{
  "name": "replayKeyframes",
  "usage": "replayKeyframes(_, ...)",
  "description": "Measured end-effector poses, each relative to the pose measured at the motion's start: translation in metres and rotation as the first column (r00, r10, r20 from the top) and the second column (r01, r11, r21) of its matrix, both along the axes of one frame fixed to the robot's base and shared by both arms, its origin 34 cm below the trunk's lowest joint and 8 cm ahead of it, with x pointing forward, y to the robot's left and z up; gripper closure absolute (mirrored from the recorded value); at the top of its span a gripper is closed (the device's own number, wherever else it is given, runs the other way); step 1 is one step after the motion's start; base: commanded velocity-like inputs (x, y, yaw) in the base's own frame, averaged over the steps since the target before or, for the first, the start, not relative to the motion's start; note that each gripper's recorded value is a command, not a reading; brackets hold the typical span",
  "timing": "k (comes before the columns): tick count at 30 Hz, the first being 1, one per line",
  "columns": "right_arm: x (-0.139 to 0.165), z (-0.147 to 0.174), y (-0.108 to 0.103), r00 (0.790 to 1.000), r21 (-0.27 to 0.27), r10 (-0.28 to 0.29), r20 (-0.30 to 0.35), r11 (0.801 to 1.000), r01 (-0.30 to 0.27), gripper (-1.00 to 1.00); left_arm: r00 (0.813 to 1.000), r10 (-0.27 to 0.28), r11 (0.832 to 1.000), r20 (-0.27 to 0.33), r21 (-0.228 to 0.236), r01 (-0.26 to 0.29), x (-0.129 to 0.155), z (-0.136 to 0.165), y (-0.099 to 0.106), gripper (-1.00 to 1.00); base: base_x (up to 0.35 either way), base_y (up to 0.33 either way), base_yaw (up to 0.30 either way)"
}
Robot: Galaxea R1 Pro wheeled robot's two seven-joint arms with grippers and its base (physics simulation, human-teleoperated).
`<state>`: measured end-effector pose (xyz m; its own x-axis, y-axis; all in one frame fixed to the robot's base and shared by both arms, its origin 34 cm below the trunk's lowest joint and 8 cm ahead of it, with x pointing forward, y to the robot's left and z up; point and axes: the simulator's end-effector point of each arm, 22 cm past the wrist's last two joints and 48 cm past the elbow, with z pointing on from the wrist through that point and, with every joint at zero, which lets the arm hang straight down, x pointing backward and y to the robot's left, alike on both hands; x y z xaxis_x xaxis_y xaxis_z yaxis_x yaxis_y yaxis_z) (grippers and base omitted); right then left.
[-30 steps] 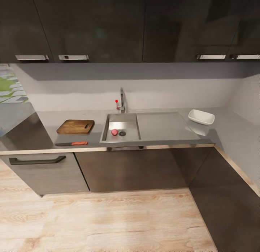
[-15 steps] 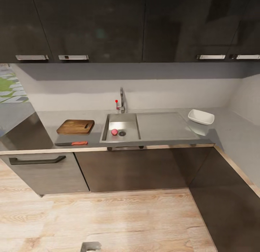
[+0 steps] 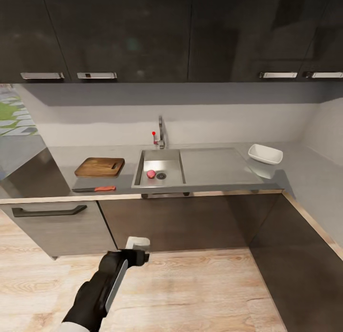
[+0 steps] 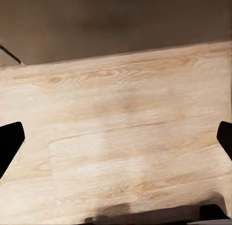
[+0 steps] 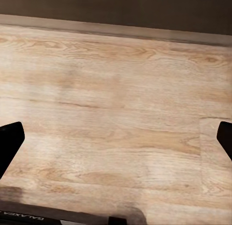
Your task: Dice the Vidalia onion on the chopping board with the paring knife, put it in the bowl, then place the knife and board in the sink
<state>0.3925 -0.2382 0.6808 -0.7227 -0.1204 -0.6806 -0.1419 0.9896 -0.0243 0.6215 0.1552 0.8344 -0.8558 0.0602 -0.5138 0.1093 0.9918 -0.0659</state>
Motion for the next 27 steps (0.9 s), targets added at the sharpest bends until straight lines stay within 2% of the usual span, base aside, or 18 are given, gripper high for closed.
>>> replayKeyframes(2, 0.000, 0.000, -0.001, 1.000, -0.001, -0.001, 0.000, 1.000, 0.001, -1.00, 1.000, -0.006, 1.000, 0.020, 0.000, 0.006, 0.023, 0.019, -0.003, -1.00, 0.000, 0.000, 0.000)
replayKeyframes(6, 0.000, 0.000, -0.001, 1.000, -0.003, -0.003, 0.000, 1.000, 0.003, -1.00, 1.000, -0.023, 1.000, 0.011, -0.003, 0.023, 0.053, 0.053, -0.014, -1.00, 0.000, 0.000, 0.000)
replayKeyframes(12, 0.000, 0.000, 0.000, 1.000, -0.002, -0.004, 0.000, 1.000, 0.004, -1.00, 0.998, -0.029, 1.000, 0.053, -0.003, 0.029, 0.083, 0.085, -0.017, -1.00, 0.000, 0.000, 0.000)
replayKeyframes(16, -0.002, -0.001, 0.000, 1.000, -0.001, -0.004, -0.005, 1.000, 0.004, -1.00, 0.994, -0.033, 0.999, 0.107, -0.004, 0.033, 0.114, 0.122, -0.021, -1.00, 0.000, 0.000, 0.000)
replayKeyframes(21, -0.006, -0.003, 0.001, 1.000, -0.001, -0.004, -0.015, 1.000, 0.004, -1.00, 0.989, -0.038, 0.999, 0.143, 0.000, 0.039, 0.140, 0.155, -0.023, -1.00, 0.000, 0.000, 0.000)
replayKeyframes(27, -0.007, -0.004, 0.002, 1.000, 0.001, -0.003, -0.018, 1.000, 0.003, -1.00, 0.976, -0.047, 0.999, 0.211, 0.006, 0.047, 0.178, 0.206, -0.027, -1.00, 0.000, 0.000, 0.000)
